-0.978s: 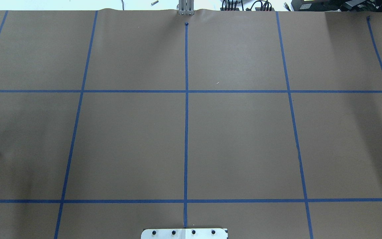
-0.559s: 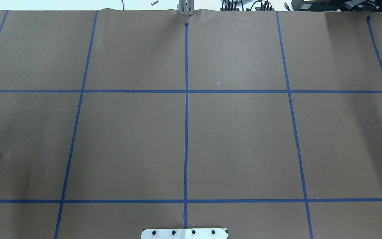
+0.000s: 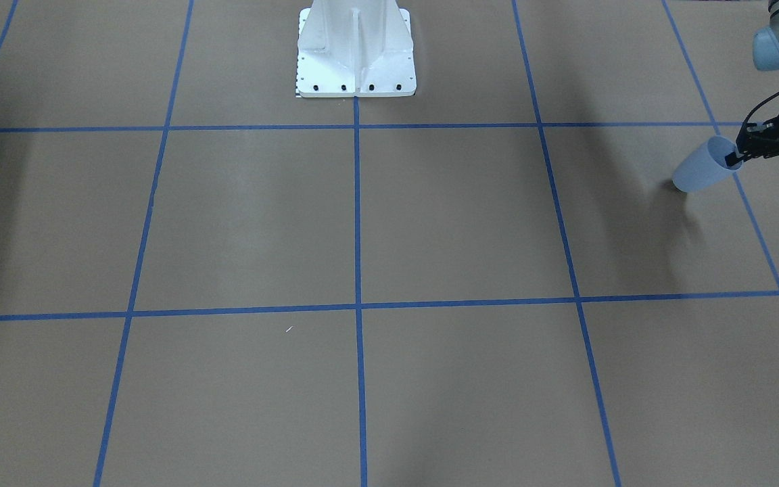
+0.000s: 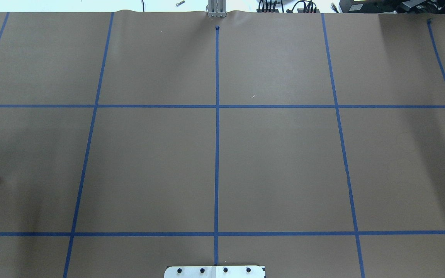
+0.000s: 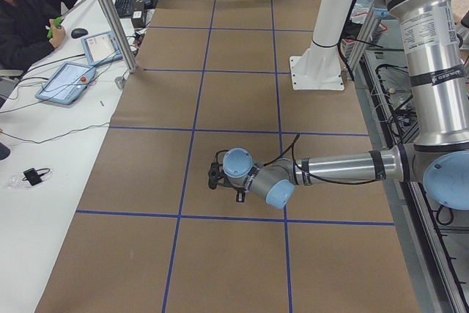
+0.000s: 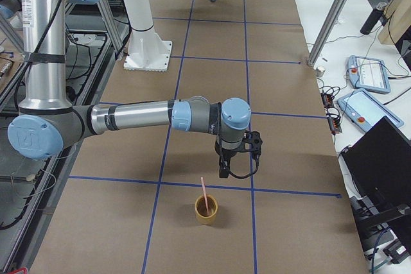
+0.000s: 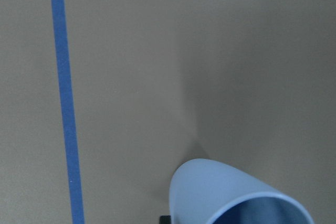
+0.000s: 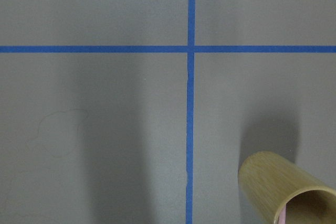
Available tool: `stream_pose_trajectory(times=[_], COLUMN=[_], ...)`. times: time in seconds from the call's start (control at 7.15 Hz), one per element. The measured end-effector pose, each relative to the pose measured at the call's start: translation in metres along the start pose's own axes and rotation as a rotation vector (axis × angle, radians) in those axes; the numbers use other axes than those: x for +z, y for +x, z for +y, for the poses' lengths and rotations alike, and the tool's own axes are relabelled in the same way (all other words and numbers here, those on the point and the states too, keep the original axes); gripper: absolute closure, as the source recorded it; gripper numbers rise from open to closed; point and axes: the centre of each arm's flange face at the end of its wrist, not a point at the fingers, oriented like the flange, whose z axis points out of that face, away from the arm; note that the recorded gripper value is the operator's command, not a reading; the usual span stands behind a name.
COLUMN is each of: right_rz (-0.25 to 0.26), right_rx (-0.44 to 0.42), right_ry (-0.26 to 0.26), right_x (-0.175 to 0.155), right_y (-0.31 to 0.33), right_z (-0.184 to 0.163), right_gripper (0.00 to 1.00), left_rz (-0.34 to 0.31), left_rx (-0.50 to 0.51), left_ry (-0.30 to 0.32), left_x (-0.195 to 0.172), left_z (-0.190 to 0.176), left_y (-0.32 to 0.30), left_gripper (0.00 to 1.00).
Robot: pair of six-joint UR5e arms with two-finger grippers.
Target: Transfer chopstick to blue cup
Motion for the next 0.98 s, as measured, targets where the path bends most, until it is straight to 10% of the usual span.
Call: stream_pose_trajectory(times=[0.42,0.98], right_rz=[-0.001,-0.018], right_rx=[-0.001,-0.006], right_ry=[-0.001,0.008], right_x=[0.001,-0.004], right_y=[0.001,-0.006], right_z=[0.000,0.000], right_gripper=[0.00,0.00], left_rz=[0.094,0.065], left_rx=[-0.089,-0.189], left_ry=[0.014,-0.001], left_x=[-0.038,-0.078], left_z=[-0.033,-0.190], left_y=[0.081,0.337], left_gripper=[1.00,1.00])
